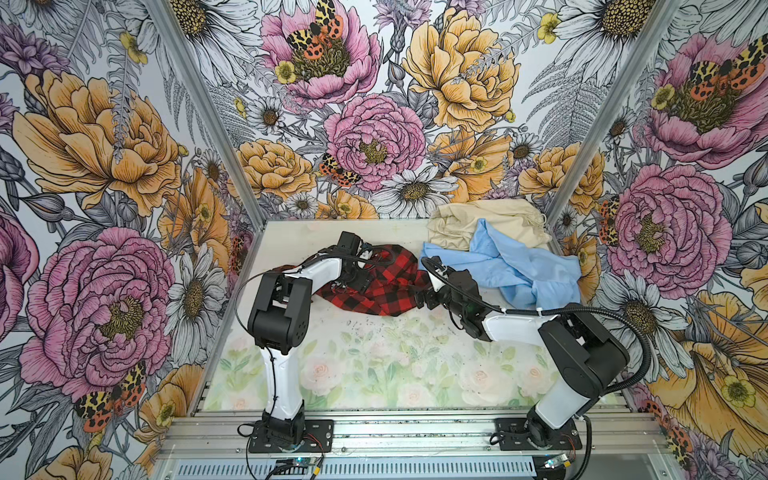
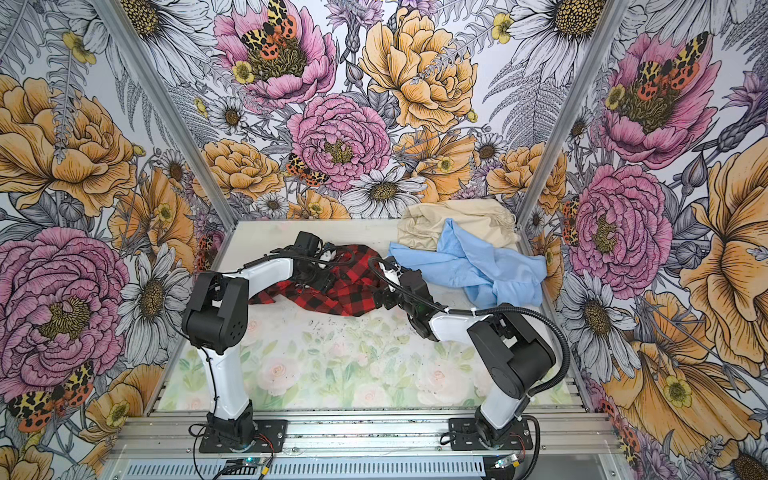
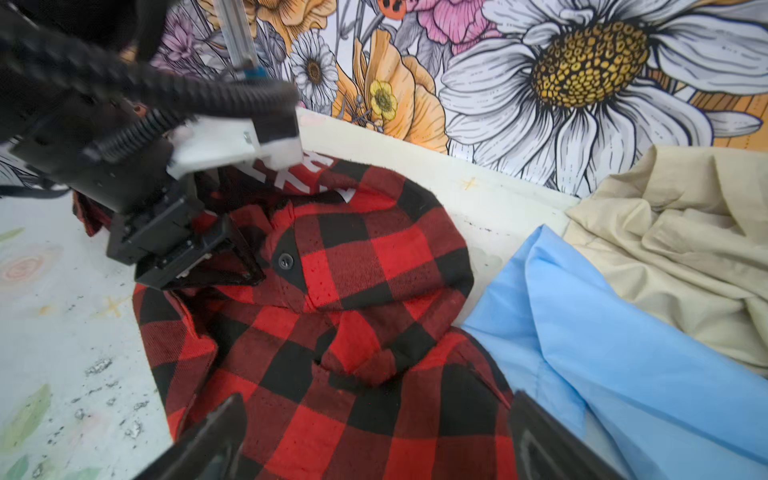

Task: Pick out a specific cloth from the pile

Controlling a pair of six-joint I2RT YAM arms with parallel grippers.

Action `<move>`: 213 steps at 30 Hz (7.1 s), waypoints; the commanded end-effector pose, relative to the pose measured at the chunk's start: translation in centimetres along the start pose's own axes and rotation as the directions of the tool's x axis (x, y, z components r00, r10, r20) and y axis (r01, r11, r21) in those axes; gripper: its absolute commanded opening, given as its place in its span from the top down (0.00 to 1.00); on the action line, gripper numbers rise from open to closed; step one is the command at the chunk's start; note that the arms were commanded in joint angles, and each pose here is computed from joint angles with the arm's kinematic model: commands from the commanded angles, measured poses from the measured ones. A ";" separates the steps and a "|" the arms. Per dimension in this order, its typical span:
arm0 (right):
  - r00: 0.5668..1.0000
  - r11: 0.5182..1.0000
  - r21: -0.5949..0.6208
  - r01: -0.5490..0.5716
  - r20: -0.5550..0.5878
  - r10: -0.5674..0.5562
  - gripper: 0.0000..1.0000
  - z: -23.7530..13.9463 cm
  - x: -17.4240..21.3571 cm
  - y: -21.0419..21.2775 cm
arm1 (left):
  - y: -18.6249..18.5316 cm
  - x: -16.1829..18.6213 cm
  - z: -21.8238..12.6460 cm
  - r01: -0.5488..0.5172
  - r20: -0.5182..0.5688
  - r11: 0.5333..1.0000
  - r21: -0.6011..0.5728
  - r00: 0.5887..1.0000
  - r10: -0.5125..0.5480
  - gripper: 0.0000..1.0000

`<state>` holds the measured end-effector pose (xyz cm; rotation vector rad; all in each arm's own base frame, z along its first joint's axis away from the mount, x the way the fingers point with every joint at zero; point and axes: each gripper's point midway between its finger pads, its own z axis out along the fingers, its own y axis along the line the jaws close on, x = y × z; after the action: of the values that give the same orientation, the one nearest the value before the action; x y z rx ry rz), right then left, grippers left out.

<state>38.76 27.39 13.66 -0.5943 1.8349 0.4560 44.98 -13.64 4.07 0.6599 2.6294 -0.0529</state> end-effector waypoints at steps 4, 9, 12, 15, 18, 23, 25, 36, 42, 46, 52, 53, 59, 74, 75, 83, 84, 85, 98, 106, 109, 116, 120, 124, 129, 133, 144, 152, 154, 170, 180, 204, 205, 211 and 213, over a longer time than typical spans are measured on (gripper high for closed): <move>0.991 1.000 -0.025 -0.016 0.136 0.019 0.02 0.0 -3.4 0.6 | 4.0 -3.5 -3.8 0.121 0.107 0.983 -0.135 0.988 -0.107 1.00; 0.984 1.000 0.006 -0.027 0.178 0.025 0.02 -1.0 -4.3 -0.1 | 7.9 -6.8 -13.4 0.264 0.367 0.950 -0.168 0.911 -0.188 1.00; 0.980 0.997 0.065 -0.043 0.197 0.029 0.02 -1.7 -5.0 -1.1 | 10.4 -7.6 -21.4 0.355 0.561 0.913 -0.202 0.806 -0.189 1.00; 0.980 0.987 0.144 -0.070 0.197 0.041 0.02 -2.3 -5.4 -2.5 | 13.0 -7.3 -28.9 0.447 0.695 0.840 -0.308 0.709 -0.122 1.00; 0.978 0.973 0.207 -0.104 0.199 0.062 0.02 -2.8 -5.8 -3.7 | 14.4 -7.5 -35.4 0.508 0.756 0.769 -0.389 0.652 -0.048 1.00; 0.977 0.970 0.206 -0.131 0.191 0.092 0.03 -3.0 -6.5 -3.7 | 16.7 -8.6 -42.4 0.572 0.793 0.686 -0.449 0.608 0.012 1.00; 0.976 0.972 0.195 -0.133 0.199 0.093 0.03 -3.4 -7.0 -3.4 | 17.4 -8.9 -43.6 0.588 0.793 0.656 -0.473 0.609 0.026 1.00; 0.980 0.987 0.075 -0.139 0.152 0.126 0.03 -5.3 -6.1 -0.7 | 13.8 -10.6 -39.1 0.449 0.791 0.847 -0.286 0.609 -0.056 1.00; 0.980 0.987 -0.129 -0.098 0.162 0.118 0.03 -4.7 -6.6 2.9 | 6.5 -6.5 -28.6 0.338 0.654 0.938 -0.081 0.728 -0.206 1.00; 0.980 0.983 -0.158 -0.095 0.158 0.120 0.03 -3.9 -5.6 3.4 | 2.6 -4.3 -23.3 0.336 0.548 0.932 0.132 0.759 -0.352 1.00; 0.982 0.987 -0.140 -0.084 0.159 0.106 0.03 -4.3 -5.8 3.1 | 2.4 -0.7 -19.5 0.414 0.409 0.839 0.352 0.739 -0.536 1.00; 0.982 0.988 -0.133 -0.081 0.161 0.102 0.03 -4.3 -5.8 3.0 | 4.3 0.5 -18.8 0.478 0.405 0.833 0.280 0.728 -0.553 1.00; 0.983 0.985 -0.153 -0.082 0.150 0.105 0.03 -3.9 -5.6 3.5 | 14.7 6.9 -16.4 0.655 0.384 0.688 -0.313 0.750 -0.539 1.00; 0.986 0.988 -0.141 -0.057 0.146 0.077 0.03 -3.7 -5.3 3.6 | 17.3 6.7 -6.6 0.521 0.132 0.722 -0.455 0.841 -0.524 0.85; 0.987 0.989 -0.140 -0.056 0.143 0.076 0.03 -3.7 -5.2 3.6 | 17.3 6.5 -7.0 0.524 0.141 0.722 -0.452 0.841 -0.522 0.77; 0.987 0.989 -0.137 -0.060 0.140 0.079 0.03 -3.6 -4.9 3.5 | 13.3 1.6 -17.4 0.251 0.243 0.862 -0.441 0.958 -0.154 0.01; 0.987 0.988 -0.144 -0.059 0.141 0.079 0.03 -3.6 -4.9 3.6 | 12.7 1.4 -17.7 0.176 0.216 0.874 -0.452 0.973 -0.084 0.01; 0.987 0.987 -0.151 -0.060 0.139 0.081 0.03 -3.5 -4.8 3.7 | 12.4 1.4 -18.1 0.093 0.177 0.879 -0.468 0.984 -0.010 0.01; 0.985 0.985 -0.161 -0.055 0.153 0.080 0.03 -3.9 -5.2 3.9 | 10.5 3.6 -14.4 -0.662 -0.362 0.744 -0.094 0.719 0.594 0.01; 0.986 0.983 -0.174 -0.057 0.143 0.083 0.03 -3.7 -4.9 4.1 | 11.5 7.1 -9.2 -0.662 -0.452 0.749 0.039 0.656 0.604 0.01; 0.986 0.982 -0.180 -0.054 0.143 0.080 0.03 -3.7 -4.9 4.2 | 11.5 7.1 -6.6 -0.647 -0.435 0.760 0.054 0.670 0.601 0.01; 0.988 0.981 -0.186 -0.049 0.135 0.075 0.03 -3.4 -4.6 4.4 | 12.8 7.2 -1.7 -0.593 -0.427 0.803 0.058 0.712 0.557 0.01; 0.989 0.982 -0.183 -0.041 0.133 0.066 0.03 -3.4 -4.5 4.4 | 11.6 8.3 0.5 -0.544 -0.391 0.829 0.131 0.740 0.547 0.02; 0.990 0.983 -0.179 -0.038 0.128 0.062 0.03 -3.3 -4.4 4.3 | 10.9 9.3 1.8 -0.500 -0.373 0.846 0.183 0.761 0.531 0.07; 0.991 0.983 -0.183 -0.035 0.124 0.059 0.03 -3.2 -4.2 4.4 | 9.2 10.6 2.6 -0.446 -0.332 0.851 0.277 0.787 0.520 0.27; 0.990 0.983 -0.180 -0.032 0.128 0.056 0.03 -3.3 -4.4 4.3 | 7.7 11.1 2.5 -0.431 -0.311 0.833 0.347 0.785 0.536 0.45; 0.990 0.989 -0.148 -0.012 0.136 0.033 0.03 -3.7 -4.6 3.8 | 10.0 6.8 0.7 -0.488 -0.357 0.865 0.116 0.792 0.494 1.00; 0.990 0.990 -0.140 -0.015 0.139 0.035 0.03 -3.9 -4.8 3.7 | 13.5 -4.4 -11.0 -0.288 -0.028 0.936 -0.202 0.957 0.289 1.00; 0.990 0.991 -0.136 -0.013 0.140 0.032 0.03 -3.9 -4.9 3.7 | 14.2 -6.2 -13.4 -0.209 0.042 0.943 -0.259 0.973 0.227 1.00; 0.990 0.992 -0.128 -0.016 0.135 0.033 0.03 -3.7 -4.6 3.5 | 19.3 -3.8 -20.9 0.441 0.205 0.658 -0.610 0.890 -0.407 1.00; 0.990 0.991 -0.129 -0.018 0.138 0.036 0.03 -3.8 -4.7 3.5 | 15.4 -1.5 -16.6 -0.141 -0.249 0.500 -0.854 0.956 -0.156 1.00; 0.988 0.992 -0.129 -0.019 0.146 0.038 0.03 -4.0 -4.9 3.5 | -0.9 -0.2 -3.1 0.268 -0.316 0.825 0.498 0.942 -0.115 1.00; 0.988 0.991 -0.131 -0.018 0.147 0.037 0.03 -4.0 -4.9 3.5 | -0.5 -0.4 -3.1 0.304 -0.314 0.796 0.523 0.937 -0.151 1.00; 0.989 0.992 -0.129 -0.016 0.144 0.035 0.03 -3.9 -4.8 3.5 | 2.8 -0.6 -1.3 0.533 -0.381 0.581 0.615 0.846 -0.373 1.00; 0.989 0.992 -0.128 -0.015 0.142 0.033 0.03 -3.9 -4.7 3.5 | 3.5 -0.7 -1.3 0.542 -0.374 0.551 0.635 0.839 -0.395 1.00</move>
<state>35.29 28.78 18.60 -0.6113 1.7167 0.6223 45.26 -9.74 4.83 0.2050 2.9729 -1.1074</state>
